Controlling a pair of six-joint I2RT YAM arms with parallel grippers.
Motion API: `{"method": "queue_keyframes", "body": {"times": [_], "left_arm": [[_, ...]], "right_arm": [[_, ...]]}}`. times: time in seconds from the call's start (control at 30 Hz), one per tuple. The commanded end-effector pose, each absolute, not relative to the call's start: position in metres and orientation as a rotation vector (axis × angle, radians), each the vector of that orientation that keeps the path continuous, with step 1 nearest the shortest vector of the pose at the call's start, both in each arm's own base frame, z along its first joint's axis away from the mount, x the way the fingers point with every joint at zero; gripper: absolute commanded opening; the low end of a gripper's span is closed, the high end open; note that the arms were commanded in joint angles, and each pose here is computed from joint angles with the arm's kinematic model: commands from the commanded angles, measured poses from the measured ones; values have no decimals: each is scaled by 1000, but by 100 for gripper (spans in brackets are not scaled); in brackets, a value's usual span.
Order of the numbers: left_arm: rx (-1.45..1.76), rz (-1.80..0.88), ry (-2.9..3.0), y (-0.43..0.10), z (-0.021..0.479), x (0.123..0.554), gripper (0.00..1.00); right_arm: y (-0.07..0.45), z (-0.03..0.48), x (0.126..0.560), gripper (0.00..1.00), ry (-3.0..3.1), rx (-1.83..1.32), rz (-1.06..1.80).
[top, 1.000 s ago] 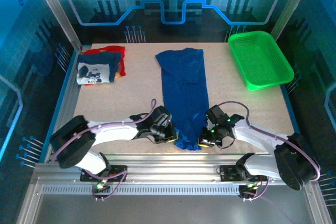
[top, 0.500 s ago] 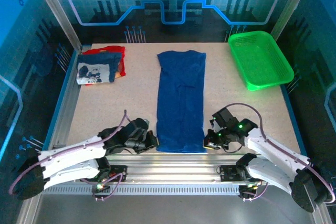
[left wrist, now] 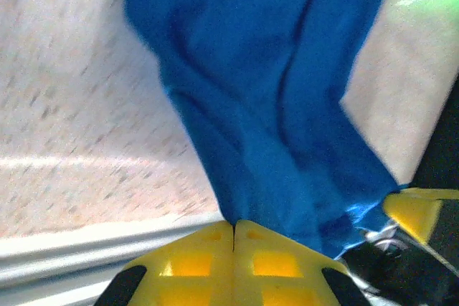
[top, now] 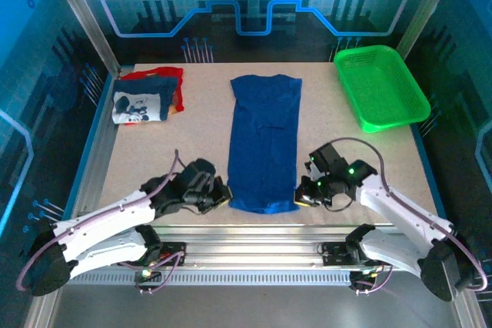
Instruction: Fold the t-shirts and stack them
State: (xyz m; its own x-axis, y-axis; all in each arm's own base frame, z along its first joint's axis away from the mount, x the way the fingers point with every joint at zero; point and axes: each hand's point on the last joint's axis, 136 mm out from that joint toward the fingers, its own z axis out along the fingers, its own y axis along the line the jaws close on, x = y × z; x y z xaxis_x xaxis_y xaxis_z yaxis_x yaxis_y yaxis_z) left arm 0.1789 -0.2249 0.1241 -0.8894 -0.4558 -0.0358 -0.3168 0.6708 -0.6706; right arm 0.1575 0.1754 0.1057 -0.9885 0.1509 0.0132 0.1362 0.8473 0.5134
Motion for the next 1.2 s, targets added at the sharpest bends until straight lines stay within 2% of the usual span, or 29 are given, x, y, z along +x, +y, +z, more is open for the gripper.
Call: {"method": "queue_keyframes", "body": {"times": [0.0,0.23,0.53,0.97,1.03,1.17], "left_arm": [[-551,-1090,2641,-231,160,213,0],[-479,-1131,2617,-235,184,306,0],[-446,-1075,2654,-220,167,397,0],[-432,-1088,2712,-213,122,477,0],[-447,-1099,2723,-214,111,487,0],[-520,-1165,2686,-213,99,515,1]], "right_arm": [[178,125,189,0,2953,155,819],[176,143,275,0,2894,163,826],[169,127,373,0,2906,200,773],[147,79,431,0,2985,310,644],[150,71,441,2,2986,331,657],[159,67,479,17,2918,422,784]]}}
